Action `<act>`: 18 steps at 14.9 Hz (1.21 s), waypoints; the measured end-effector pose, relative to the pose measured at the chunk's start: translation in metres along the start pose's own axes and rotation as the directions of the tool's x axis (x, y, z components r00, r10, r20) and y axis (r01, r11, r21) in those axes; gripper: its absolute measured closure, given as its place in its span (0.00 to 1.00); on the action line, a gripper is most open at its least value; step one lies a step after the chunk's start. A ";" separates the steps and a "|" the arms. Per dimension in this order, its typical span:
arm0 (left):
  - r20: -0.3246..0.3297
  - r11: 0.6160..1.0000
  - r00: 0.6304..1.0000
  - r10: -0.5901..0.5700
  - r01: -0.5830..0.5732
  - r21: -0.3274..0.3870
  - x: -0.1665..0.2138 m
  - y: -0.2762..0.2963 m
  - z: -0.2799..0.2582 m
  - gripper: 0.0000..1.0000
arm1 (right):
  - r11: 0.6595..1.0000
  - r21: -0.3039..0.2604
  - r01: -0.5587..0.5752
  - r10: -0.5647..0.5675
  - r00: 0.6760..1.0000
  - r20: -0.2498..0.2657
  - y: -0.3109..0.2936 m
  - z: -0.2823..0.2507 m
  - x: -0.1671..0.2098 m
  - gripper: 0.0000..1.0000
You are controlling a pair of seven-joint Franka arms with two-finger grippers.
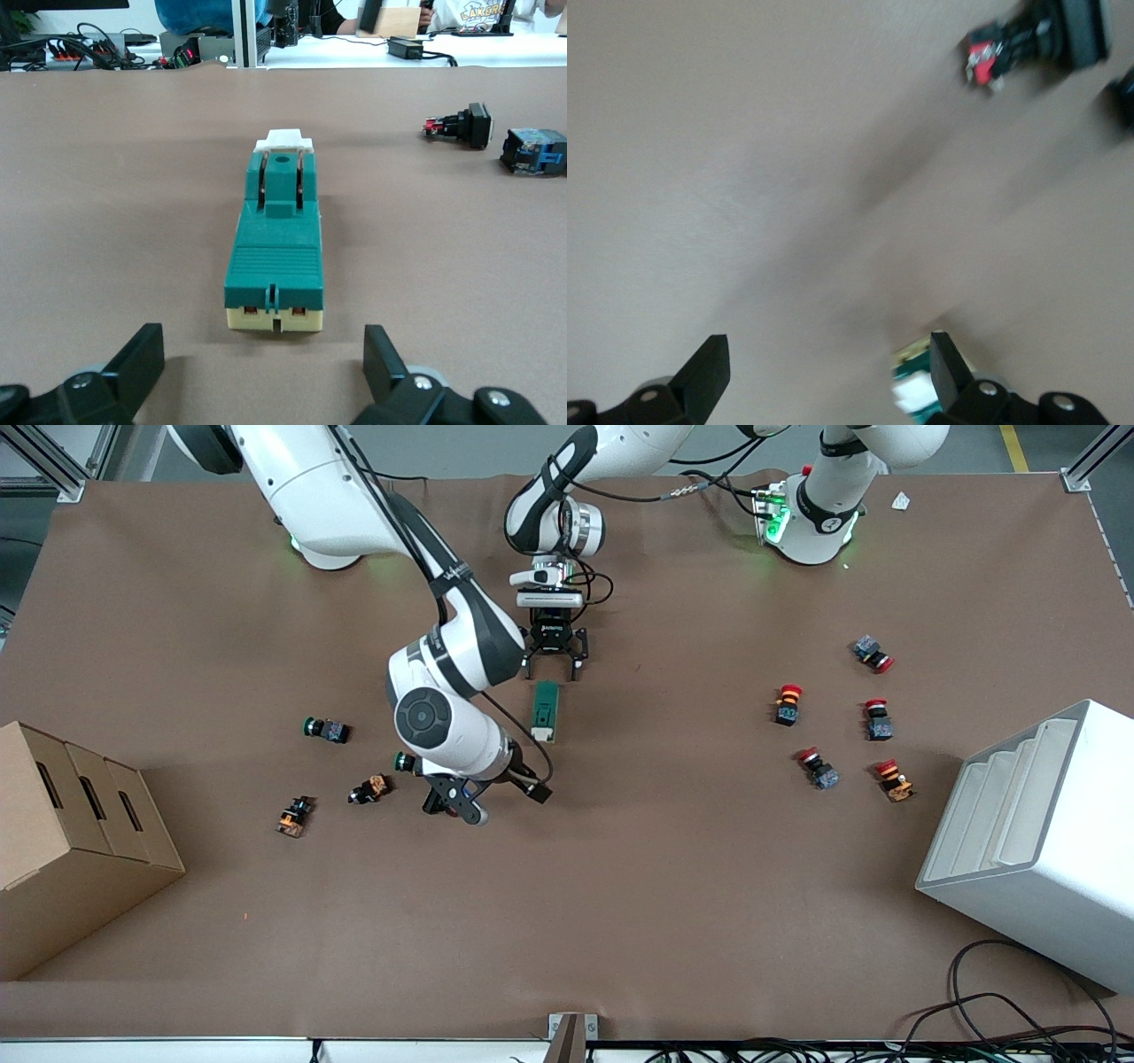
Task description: Close load switch with both arms
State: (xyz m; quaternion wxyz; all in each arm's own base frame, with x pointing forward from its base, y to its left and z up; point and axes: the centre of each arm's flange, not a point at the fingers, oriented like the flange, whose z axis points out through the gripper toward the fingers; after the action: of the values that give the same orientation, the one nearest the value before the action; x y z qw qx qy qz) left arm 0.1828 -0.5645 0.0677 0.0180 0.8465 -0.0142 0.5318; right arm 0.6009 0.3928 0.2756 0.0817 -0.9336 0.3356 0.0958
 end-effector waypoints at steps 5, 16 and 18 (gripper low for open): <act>0.052 0.999 0.998 -0.027 0.026 0.027 0.003 0.016 -0.012 0.02 | 0.957 -0.148 0.250 -0.251 0.968 0.009 0.059 -0.103 0.081 0.00; 0.279 0.956 0.935 -0.219 0.149 0.252 0.144 0.076 -0.021 0.01 | 0.760 -0.259 0.597 -0.593 0.799 0.103 0.282 -0.326 0.210 0.00; 0.338 0.932 0.895 -0.290 0.183 0.313 0.207 0.071 -0.006 0.00 | 0.770 -0.251 0.587 -0.581 0.807 0.103 0.309 -0.350 0.215 0.00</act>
State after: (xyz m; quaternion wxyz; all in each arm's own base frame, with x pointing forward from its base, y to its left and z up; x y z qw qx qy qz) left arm 0.2641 -0.6363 0.2576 -0.0369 0.9226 0.1602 0.3489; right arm 0.6089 -0.0500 0.5373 -0.0175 -0.9926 0.0120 0.1197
